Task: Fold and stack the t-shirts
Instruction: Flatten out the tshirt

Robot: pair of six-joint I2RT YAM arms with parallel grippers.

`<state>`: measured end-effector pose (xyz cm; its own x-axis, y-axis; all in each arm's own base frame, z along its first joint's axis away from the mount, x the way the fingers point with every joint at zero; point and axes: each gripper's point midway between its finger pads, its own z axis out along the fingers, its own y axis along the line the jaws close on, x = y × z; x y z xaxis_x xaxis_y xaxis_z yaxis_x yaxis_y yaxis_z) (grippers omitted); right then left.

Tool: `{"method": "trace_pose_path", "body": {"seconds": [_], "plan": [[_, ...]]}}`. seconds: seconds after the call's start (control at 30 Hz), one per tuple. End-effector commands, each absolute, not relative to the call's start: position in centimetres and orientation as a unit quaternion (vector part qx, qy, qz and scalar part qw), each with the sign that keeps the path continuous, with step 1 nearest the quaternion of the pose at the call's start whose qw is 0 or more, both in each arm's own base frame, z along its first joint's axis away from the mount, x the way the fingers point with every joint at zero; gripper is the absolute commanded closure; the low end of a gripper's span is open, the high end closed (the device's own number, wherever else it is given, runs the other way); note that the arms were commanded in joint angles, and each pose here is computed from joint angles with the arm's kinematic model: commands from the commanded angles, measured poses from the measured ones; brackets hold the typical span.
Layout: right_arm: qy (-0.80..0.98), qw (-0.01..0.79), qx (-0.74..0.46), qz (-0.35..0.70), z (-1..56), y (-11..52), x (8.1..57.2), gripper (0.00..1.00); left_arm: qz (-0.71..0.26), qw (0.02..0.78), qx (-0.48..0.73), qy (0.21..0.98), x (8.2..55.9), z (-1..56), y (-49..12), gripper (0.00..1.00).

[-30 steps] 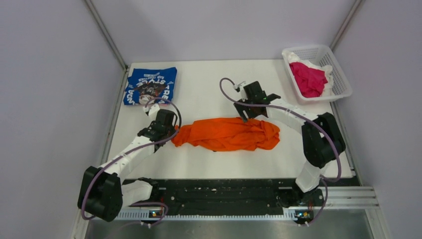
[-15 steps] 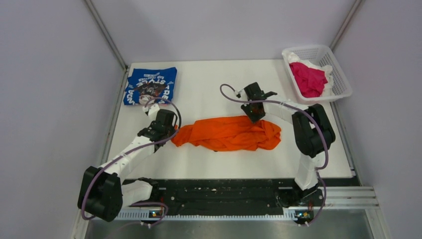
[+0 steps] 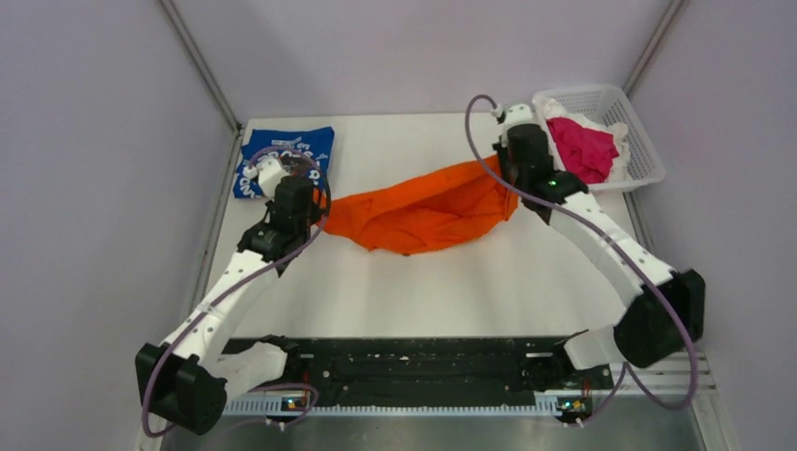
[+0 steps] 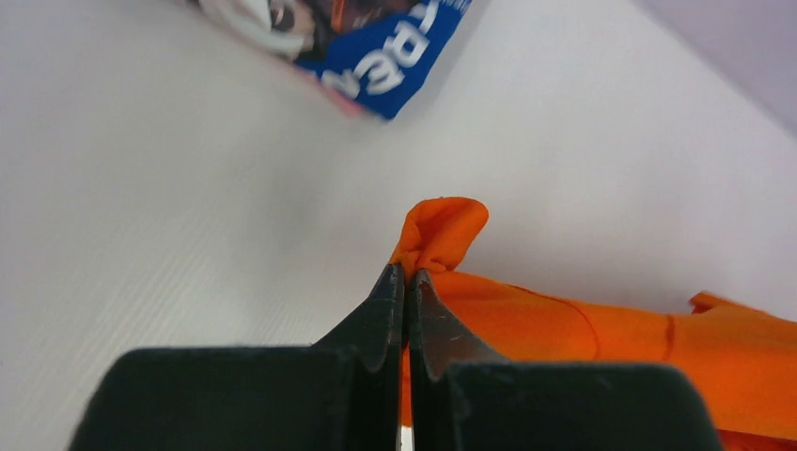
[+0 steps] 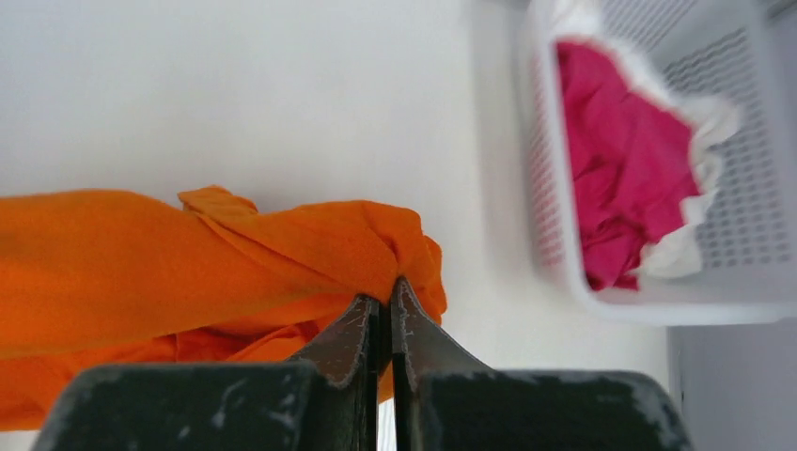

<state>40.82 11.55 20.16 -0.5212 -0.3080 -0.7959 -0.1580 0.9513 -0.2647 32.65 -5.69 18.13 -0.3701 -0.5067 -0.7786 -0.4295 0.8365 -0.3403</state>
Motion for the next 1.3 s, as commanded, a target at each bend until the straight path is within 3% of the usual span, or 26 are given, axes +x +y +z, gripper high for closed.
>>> {"method": "trace_pose_path", "body": {"seconds": [0.0,0.2,0.37,0.53,0.67,0.9,1.0,1.17,1.2,1.23,1.27], "plan": [[0.755,0.653,-0.017,-0.062,35.6,8.0,38.8,1.00,-0.056,0.605,-0.297,0.736,33.3,29.9,-3.5,1.00],[0.640,0.767,-0.035,0.034,47.7,7.7,31.4,1.00,-0.128,0.708,-0.273,0.639,29.5,42.7,-2.5,1.00],[0.568,0.813,-0.064,0.109,53.9,7.6,24.5,1.00,-0.193,0.769,-0.235,0.563,24.3,50.5,-2.1,1.00],[0.526,0.829,-0.099,0.163,56.2,7.7,19.0,1.00,-0.218,0.793,-0.210,0.529,20.7,54.1,-1.6,1.00],[0.537,0.810,-0.108,0.210,55.0,8.9,18.1,1.00,-0.215,0.793,-0.212,0.529,20.8,54.2,-1.5,1.00],[0.658,0.719,-0.041,0.222,45.5,10.5,23.9,0.99,-0.124,0.741,-0.270,0.603,28.2,47.1,-1.4,1.00],[0.728,0.655,-0.004,0.203,38.1,11.2,27.0,0.97,-0.054,0.698,-0.288,0.653,33.5,41.3,-1.6,1.00],[0.852,0.507,0.032,0.125,23.0,11.9,31.9,0.94,0.018,0.561,-0.296,0.773,45.7,27.3,-1.5,1.00],[0.873,0.471,0.036,0.121,20.2,12.2,32.6,0.92,0.021,0.527,-0.292,0.798,47.7,24.7,-1.9,0.93],[0.889,0.440,0.042,0.120,17.9,12.3,33.3,0.85,0.024,0.495,-0.288,0.820,49.4,22.8,-2.5,0.71],[0.899,0.418,0.053,0.119,16.2,12.2,34.2,0.68,0.028,0.457,-0.283,0.843,50.5,20.7,-3.2,0.58]]}}
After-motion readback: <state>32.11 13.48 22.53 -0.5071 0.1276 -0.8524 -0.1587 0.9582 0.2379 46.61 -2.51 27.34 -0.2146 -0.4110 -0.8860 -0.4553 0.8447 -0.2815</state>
